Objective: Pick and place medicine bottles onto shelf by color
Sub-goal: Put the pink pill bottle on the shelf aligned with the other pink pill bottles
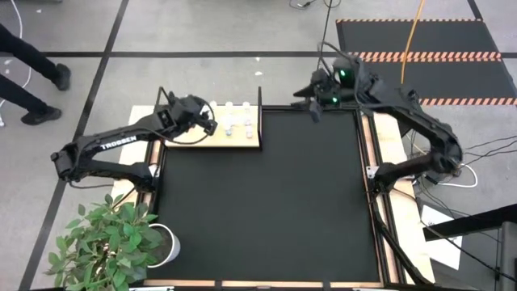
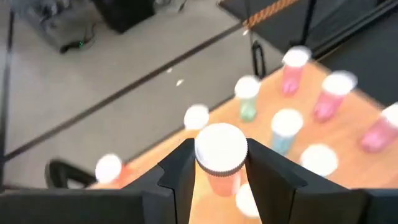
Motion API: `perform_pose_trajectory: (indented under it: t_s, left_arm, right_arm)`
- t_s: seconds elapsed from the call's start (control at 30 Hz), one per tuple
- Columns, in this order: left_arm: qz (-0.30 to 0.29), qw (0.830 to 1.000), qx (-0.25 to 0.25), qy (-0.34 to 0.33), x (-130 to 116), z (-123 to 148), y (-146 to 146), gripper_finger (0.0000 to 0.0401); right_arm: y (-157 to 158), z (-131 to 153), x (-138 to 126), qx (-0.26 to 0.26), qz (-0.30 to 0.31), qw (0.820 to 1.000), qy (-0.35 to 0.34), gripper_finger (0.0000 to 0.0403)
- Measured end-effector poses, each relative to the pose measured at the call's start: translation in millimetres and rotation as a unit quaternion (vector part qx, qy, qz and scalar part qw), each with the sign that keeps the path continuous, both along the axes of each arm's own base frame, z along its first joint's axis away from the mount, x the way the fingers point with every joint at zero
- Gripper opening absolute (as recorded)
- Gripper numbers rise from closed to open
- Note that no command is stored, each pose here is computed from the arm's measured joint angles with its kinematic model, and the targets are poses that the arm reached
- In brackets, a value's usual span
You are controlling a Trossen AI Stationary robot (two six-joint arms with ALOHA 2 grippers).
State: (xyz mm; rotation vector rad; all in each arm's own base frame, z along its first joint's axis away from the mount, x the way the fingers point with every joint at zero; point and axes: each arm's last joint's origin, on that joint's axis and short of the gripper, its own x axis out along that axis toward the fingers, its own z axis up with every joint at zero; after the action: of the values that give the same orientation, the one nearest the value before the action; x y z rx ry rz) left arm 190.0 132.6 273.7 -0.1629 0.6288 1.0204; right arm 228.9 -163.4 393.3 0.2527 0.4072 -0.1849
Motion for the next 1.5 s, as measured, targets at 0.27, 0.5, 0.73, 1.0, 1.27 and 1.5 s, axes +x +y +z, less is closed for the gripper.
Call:
perform_pose_trajectory:
  t_s: [0.27, 0.5, 0.73, 1.0, 1.27, 1.5]
  left_arm:
    - [0.074, 0.996, -0.043, 0.016, -16.2, -42.4, 0.8, 0.0133]
    - [0.122, 0.990, -0.063, 0.007, -32.5, -59.1, 3.6, 0.0133]
    - [0.155, 0.986, -0.050, -0.021, -57.6, -63.0, -1.0, 0.0133]
    - [0.164, 0.983, -0.044, -0.066, -71.2, -82.4, -10.7, 0.0133]
    - [0.153, 0.985, -0.054, -0.057, -72.4, -85.6, -12.5, 0.0133]
    - [0.144, 0.987, -0.062, -0.027, -74.3, -88.6, -14.3, 0.0133]
  right_arm:
    - [16.6, -67.5, -34.8, 0.079, -0.039, 0.993, -0.075, 0.0221]
    - [19.2, -79.9, -55.4, 0.119, -0.025, 0.977, -0.175, 0.0221]
    - [8.4, -64.4, -66.2, 0.112, -0.037, 0.961, -0.251, 0.0221]
    - [3.3, -62.4, -71.0, 0.111, -0.050, 0.957, -0.262, 0.0221]
    - [3.3, -62.4, -71.0, 0.119, -0.052, 0.956, -0.263, 0.0221]
    - [3.3, -62.4, -71.0, 0.123, -0.052, 0.955, -0.264, 0.0221]
